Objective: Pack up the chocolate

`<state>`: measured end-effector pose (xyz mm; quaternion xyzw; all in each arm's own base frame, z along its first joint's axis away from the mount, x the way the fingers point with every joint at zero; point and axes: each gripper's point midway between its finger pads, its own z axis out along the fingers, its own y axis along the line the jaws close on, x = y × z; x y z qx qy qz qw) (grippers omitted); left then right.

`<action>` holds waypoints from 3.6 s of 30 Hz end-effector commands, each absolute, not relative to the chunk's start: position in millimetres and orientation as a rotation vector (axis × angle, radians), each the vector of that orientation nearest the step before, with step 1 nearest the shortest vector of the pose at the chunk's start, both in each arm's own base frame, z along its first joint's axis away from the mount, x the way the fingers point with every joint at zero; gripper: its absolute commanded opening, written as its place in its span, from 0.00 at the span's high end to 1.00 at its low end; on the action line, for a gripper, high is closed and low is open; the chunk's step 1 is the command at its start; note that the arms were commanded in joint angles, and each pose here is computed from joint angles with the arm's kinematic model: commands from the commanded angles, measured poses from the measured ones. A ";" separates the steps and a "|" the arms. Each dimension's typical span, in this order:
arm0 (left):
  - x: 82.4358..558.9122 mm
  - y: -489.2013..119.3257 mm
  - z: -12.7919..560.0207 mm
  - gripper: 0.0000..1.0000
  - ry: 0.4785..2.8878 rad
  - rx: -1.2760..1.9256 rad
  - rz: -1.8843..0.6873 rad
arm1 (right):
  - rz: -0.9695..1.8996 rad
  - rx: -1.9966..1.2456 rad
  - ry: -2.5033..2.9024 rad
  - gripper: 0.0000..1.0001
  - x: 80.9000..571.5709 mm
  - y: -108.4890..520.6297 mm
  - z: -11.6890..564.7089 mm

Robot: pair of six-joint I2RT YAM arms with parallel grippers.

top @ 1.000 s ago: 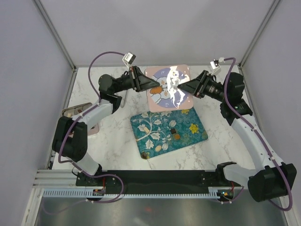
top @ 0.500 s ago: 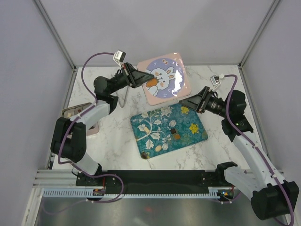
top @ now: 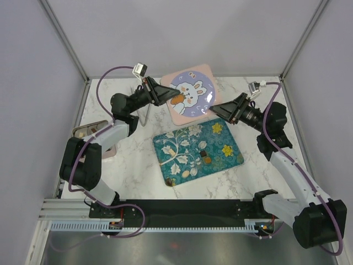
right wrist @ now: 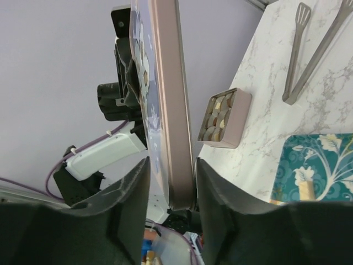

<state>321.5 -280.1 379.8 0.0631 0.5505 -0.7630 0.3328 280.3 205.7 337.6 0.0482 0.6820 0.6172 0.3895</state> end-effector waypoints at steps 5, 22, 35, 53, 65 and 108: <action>315.8 -277.7 393.2 0.89 1.392 0.194 -1.976 | 1.569 0.037 1.604 0.82 285.9 206.6 374.2; 369.0 -259.0 328.0 0.19 1.798 0.083 -1.385 | 1.690 0.040 1.366 1.00 373.2 204.5 416.1; 343.4 -232.1 310.9 0.20 2.066 0.035 -0.789 | 1.608 0.122 1.457 1.00 471.2 204.3 399.1; 305.1 -5.8 304.7 0.23 1.934 -0.794 -0.097 | 1.492 -0.007 1.806 1.00 462.4 332.7 313.3; 302.3 45.4 202.3 0.34 2.153 -0.900 0.196 | 1.476 -0.028 1.805 1.00 471.7 334.1 325.4; 339.5 30.3 56.3 0.61 2.592 -0.864 0.175 | 1.392 0.042 1.772 1.00 511.1 293.5 337.5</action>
